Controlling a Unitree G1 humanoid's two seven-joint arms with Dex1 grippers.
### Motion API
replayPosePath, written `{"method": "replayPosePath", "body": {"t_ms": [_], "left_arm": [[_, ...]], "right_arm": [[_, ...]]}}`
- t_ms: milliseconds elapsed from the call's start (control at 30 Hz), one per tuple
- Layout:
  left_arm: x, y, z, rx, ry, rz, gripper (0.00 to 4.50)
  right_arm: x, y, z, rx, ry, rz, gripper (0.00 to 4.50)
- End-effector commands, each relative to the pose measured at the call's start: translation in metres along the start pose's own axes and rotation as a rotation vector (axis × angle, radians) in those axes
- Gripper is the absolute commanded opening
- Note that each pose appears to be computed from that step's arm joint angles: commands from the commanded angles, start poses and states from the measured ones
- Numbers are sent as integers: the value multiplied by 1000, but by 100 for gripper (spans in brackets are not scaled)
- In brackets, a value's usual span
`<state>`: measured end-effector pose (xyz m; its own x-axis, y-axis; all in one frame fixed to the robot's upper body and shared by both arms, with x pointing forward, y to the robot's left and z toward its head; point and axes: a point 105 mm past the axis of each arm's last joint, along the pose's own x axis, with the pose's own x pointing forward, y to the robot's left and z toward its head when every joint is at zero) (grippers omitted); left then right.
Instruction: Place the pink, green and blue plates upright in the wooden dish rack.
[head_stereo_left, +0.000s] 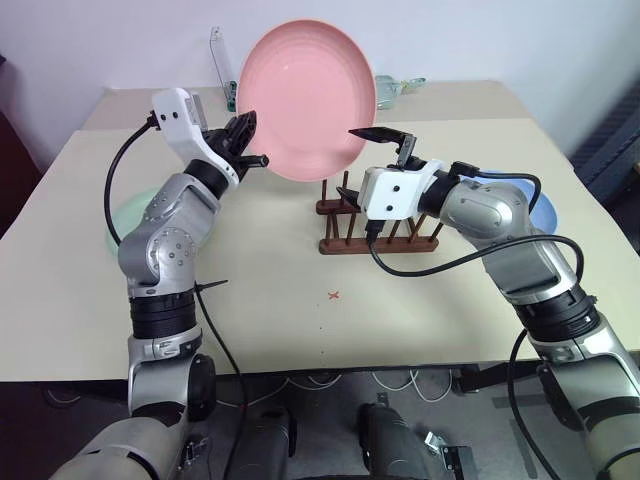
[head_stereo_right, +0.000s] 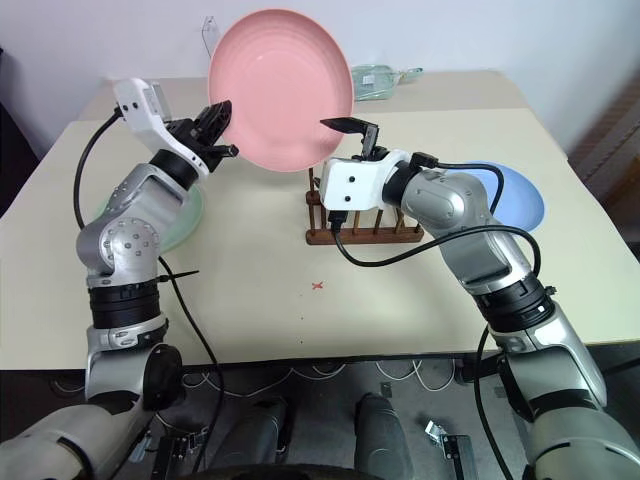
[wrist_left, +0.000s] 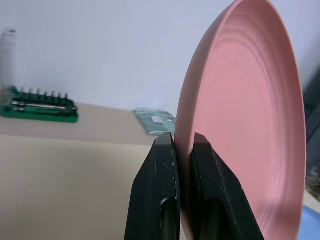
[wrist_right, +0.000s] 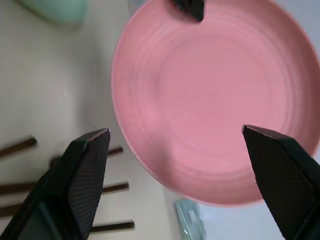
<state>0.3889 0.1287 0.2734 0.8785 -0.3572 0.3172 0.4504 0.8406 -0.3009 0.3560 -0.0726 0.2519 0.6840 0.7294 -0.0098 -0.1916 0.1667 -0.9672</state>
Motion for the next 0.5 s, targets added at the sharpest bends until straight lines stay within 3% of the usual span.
{"method": "replayPosePath", "body": {"t_ms": [33, 200, 233, 300, 500], "left_arm": [[2, -32, 18, -11, -66, -101, 0], [2, -50, 14, -81, -59, -155, 0], [2, -54, 11, -79, -45, -170, 0], [0, -58, 6, -73, -24, -187, 0], [1, -54, 5, -81, -17, -182, 0]], "right_arm": [[6, -4, 11, -116, -38, -23, 429], [6, 8, 3, -142, -10, 1, 429], [6, 9, -1, -156, 5, 6, 406], [4, 10, -4, -167, 17, 8, 346], [3, 11, -6, -174, 22, 5, 40]]}}
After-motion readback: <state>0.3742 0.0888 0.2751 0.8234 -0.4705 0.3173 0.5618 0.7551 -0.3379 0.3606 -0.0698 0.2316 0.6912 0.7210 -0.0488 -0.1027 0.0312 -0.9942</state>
